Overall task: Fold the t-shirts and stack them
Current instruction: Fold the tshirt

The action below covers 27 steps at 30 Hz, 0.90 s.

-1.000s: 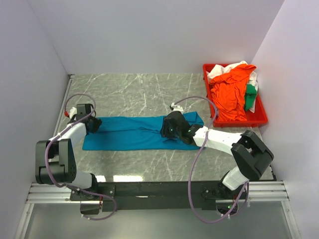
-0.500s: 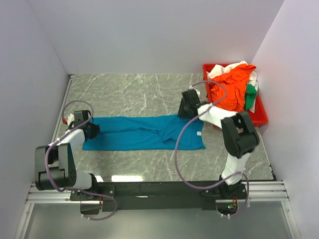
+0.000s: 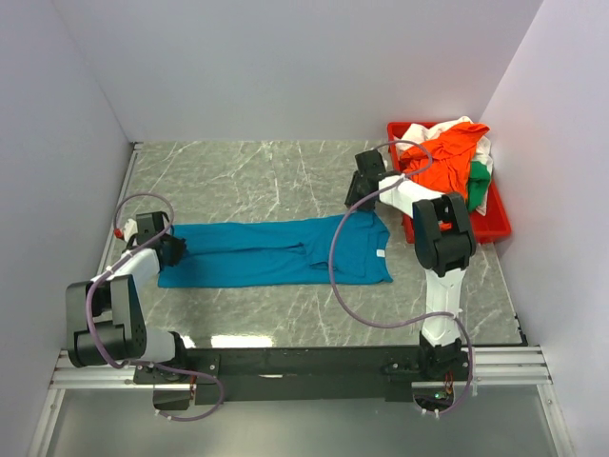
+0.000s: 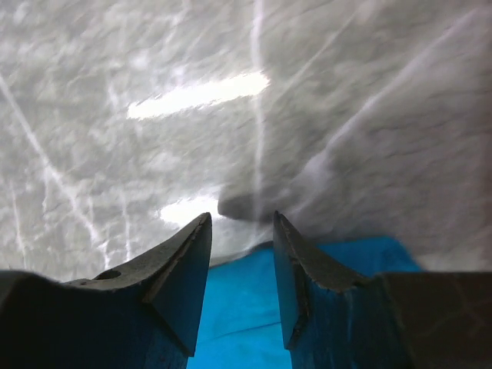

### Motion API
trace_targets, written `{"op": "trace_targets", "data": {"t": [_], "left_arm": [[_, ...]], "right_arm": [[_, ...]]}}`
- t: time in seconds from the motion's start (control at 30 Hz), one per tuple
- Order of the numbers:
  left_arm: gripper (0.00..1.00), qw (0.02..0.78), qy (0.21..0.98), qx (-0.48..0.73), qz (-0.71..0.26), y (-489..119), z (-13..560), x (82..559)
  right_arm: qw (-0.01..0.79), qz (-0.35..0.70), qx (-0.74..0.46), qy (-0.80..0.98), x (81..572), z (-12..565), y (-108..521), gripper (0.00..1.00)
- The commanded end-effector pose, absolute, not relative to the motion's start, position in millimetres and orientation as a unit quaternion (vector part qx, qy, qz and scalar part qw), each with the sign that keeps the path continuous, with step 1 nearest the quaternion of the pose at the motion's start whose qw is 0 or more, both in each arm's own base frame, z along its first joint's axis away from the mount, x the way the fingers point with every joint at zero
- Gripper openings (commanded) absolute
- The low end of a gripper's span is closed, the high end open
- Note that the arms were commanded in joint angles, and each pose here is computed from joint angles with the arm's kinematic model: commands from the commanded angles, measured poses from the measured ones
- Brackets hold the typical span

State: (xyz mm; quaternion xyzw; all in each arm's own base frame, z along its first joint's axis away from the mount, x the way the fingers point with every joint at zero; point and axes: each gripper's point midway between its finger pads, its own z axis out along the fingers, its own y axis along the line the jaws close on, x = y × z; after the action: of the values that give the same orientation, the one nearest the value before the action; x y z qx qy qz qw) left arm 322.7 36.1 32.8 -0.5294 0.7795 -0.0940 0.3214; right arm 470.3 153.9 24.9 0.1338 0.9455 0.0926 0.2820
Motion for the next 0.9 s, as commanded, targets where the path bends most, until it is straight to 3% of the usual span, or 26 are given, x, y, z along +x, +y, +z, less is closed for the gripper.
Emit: {"op": "trace_targets", "data": {"t": [0.0,0.37,0.6,0.87], "left_arm": [[0.15,0.345,0.769,-0.527,-0.110,37.3,46.0,326.7],[0.11,0.404,0.735,-0.532,-0.114,48.1,91.0,316.9],[0.09,0.420,0.734,-0.513,-0.144,34.0,116.6,337.1],[0.05,0.358,0.782,-0.499,-0.111,6.3,67.3,351.4]], "right_arm": [[0.284,0.089,0.129,0.946,482.7,36.6,148.8,0.45],[0.344,0.117,0.119,0.924,482.1,114.0,152.5,0.47],[0.352,0.159,0.102,0.917,421.0,121.7,175.2,0.48],[0.306,0.208,0.064,0.927,324.8,80.2,223.3,0.48]]}}
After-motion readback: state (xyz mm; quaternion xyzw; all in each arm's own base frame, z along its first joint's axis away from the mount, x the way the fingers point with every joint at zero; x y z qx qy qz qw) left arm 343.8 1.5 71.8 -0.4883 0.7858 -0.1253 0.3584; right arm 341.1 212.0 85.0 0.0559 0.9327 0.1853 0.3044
